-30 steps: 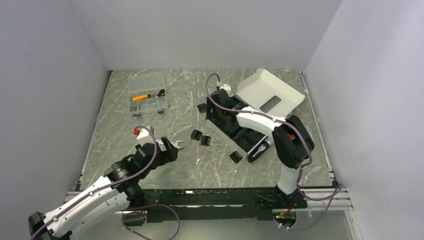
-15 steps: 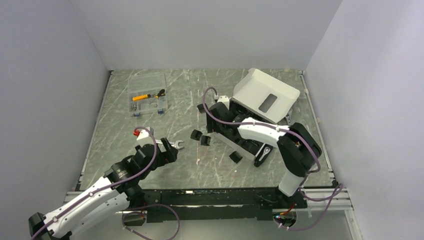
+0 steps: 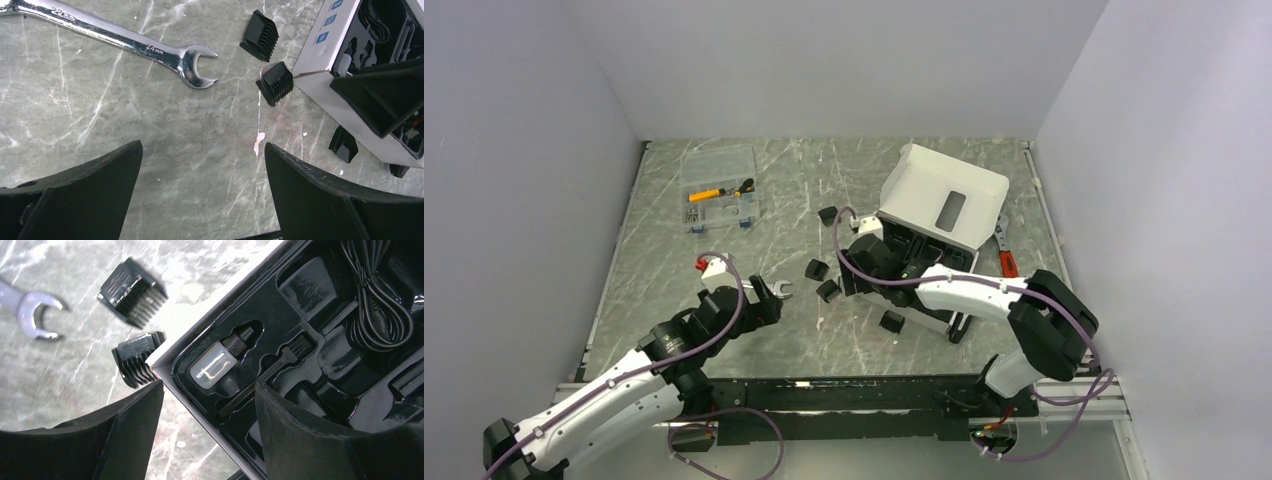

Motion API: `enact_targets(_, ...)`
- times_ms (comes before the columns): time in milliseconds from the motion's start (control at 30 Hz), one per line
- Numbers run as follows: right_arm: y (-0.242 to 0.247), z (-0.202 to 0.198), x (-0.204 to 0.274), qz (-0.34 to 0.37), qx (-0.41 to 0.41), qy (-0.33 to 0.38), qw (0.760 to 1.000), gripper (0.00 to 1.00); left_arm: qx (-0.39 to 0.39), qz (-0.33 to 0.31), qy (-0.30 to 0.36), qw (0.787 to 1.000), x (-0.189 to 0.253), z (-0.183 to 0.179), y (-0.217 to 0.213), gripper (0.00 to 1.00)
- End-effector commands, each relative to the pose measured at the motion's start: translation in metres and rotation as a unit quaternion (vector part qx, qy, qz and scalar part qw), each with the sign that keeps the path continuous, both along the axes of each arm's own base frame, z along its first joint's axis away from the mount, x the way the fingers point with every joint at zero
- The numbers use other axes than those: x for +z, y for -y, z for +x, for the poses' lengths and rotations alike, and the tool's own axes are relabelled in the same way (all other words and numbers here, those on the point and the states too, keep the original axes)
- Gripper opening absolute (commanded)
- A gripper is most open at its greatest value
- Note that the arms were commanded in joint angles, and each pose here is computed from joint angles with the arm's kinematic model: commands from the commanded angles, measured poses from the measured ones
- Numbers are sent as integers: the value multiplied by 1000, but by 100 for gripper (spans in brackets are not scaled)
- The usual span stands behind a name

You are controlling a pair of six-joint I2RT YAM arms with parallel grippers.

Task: Sort the hair-cutting tools
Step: Move the storage box to the center of the board.

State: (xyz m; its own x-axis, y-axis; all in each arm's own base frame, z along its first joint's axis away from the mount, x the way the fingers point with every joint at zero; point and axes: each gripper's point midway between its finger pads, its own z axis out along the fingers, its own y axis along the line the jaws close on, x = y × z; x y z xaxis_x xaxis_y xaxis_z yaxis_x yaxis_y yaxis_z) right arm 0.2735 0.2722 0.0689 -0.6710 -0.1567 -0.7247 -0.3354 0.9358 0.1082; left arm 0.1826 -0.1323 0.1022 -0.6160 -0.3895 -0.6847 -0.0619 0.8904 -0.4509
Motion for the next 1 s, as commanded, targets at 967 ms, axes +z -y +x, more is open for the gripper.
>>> enact_targets(967, 155, -26, 80, 68, -252, 77, 962, 87, -203, 131, -6, 970, 29, 111, 146, 86)
